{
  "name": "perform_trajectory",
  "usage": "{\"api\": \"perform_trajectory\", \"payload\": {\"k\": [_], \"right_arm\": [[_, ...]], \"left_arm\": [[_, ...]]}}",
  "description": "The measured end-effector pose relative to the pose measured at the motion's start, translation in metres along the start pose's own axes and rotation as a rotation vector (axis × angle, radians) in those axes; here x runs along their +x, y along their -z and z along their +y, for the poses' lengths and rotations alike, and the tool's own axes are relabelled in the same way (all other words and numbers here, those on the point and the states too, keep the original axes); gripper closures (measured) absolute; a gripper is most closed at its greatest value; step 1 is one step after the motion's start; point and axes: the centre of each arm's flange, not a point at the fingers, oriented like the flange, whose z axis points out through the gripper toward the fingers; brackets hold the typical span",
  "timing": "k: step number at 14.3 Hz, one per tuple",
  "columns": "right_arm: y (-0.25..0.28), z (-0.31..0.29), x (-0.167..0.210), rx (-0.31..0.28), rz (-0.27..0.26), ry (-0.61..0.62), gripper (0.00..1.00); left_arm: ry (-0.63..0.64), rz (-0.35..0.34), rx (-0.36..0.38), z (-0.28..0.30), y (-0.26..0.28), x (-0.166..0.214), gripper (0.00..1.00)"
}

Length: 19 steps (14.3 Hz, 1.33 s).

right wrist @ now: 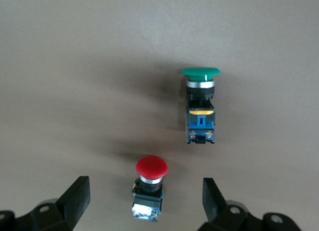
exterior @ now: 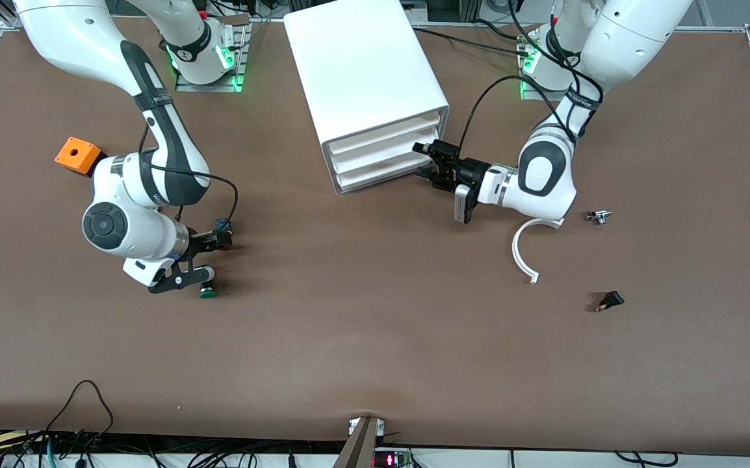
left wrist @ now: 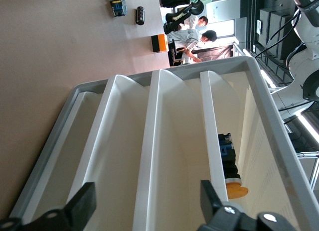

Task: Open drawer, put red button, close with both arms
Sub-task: 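Pull the top drawer open with the left gripper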

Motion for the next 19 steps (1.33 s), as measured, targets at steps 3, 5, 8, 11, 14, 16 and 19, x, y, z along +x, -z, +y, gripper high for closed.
{"api": "perform_trajectory", "payload": {"k": [3, 5, 8, 11, 14, 16, 19], "right_arm": [[0.005, -0.001, -0.017, 0.002, 0.002, -0.003, 0.0], [0.009, -0.002, -0.029, 0.004, -0.003, -0.004, 0.0], [0.002, -0.002, -0.041, 0.008, -0.018, -0.019, 0.0], [-0.011, -0.001, -0.045, 0.007, -0.025, -0.066, 0.0], [-0.021, -0.001, -0.046, 0.006, -0.03, -0.078, 0.0], [-0.031, 0.0, -0.044, 0.006, -0.03, -0.086, 0.0], [-0.044, 0.0, -0.044, 0.028, -0.037, -0.113, 0.0]], "left_arm": [[-0.008, 0.001, -0.01, -0.005, -0.007, -0.006, 0.28], [-0.005, 0.013, -0.033, -0.011, -0.016, -0.012, 0.32], [-0.006, 0.017, -0.057, -0.019, -0.029, -0.018, 0.62], [-0.007, 0.019, -0.062, -0.019, -0.028, -0.018, 0.82], [-0.01, 0.022, -0.064, -0.019, -0.027, -0.017, 0.86], [-0.01, 0.024, -0.064, -0.019, -0.026, -0.017, 0.86], [-0.011, 0.033, -0.062, -0.019, -0.021, -0.015, 0.86]]}}
